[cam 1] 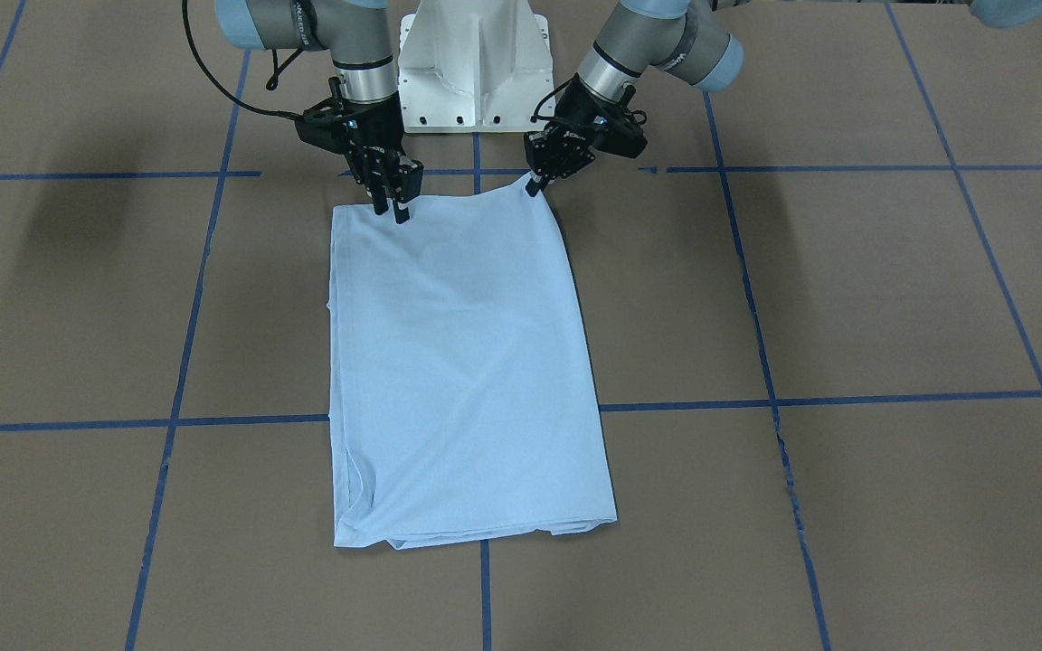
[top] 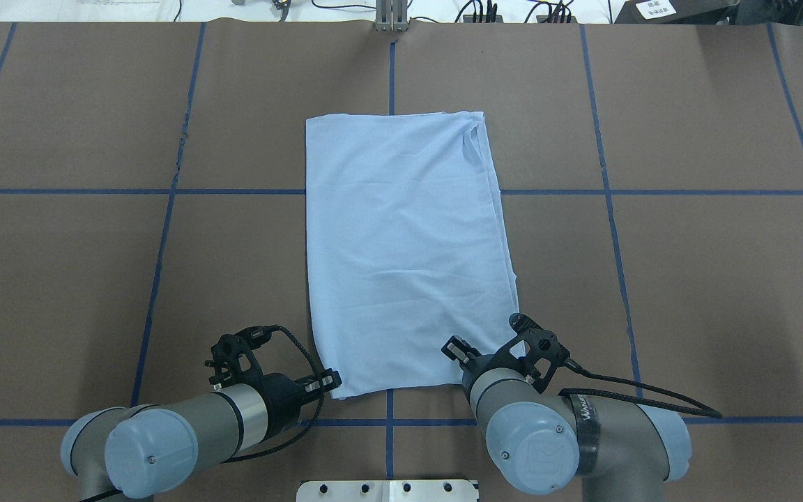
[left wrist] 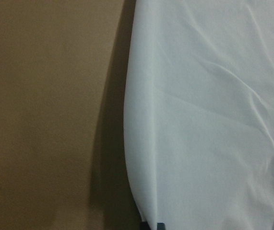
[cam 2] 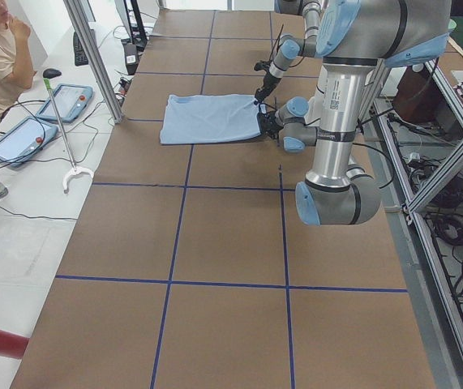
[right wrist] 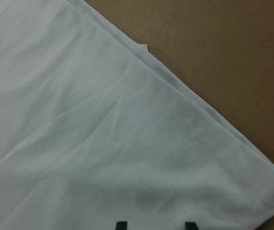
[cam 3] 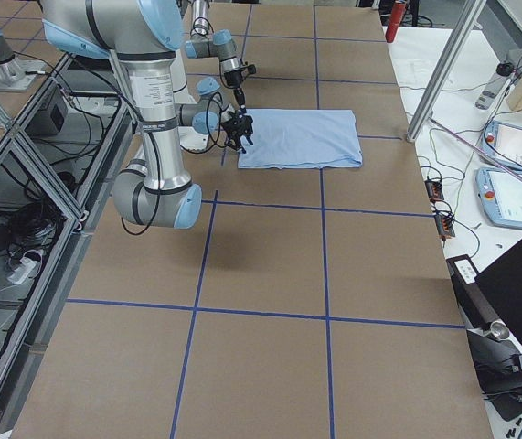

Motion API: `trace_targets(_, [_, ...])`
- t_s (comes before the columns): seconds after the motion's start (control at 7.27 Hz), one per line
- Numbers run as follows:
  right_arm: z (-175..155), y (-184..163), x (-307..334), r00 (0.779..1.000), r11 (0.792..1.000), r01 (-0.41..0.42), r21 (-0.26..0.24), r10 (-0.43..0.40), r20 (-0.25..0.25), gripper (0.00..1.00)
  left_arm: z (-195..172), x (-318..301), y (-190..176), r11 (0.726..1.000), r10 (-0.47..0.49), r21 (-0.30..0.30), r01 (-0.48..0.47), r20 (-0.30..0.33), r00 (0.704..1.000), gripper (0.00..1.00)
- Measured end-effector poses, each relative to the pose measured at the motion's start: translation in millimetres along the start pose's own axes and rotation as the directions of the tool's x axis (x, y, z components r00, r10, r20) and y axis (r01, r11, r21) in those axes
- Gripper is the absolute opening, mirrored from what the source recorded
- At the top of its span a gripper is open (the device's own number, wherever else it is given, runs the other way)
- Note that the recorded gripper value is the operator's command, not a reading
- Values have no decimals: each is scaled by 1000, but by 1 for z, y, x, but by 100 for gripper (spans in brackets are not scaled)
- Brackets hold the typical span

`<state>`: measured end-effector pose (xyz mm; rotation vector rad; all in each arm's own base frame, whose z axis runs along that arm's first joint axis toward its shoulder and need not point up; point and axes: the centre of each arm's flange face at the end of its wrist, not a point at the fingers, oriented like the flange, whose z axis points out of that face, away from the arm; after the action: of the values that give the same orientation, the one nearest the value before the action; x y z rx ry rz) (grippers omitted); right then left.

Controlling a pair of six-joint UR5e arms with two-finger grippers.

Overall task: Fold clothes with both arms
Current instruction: 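Move the right gripper onto the shirt corner nearest it, then adjust the right gripper at the near corner while the left gripper holds still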

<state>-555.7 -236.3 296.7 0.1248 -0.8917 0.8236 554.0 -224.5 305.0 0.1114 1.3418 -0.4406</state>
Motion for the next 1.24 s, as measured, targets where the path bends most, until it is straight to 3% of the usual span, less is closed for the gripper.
trace_targets(0.41, [-9, 5, -2, 998, 999, 29, 28, -27, -59, 88, 0, 0, 0, 1000, 0, -1, 0, 0, 1000, 0])
trace_targets(1.24, [4, 22, -4, 997, 999, 28, 36, -26, -72, 77, 0, -1, 0, 1000, 0, 2, 0, 1, 1000, 0])
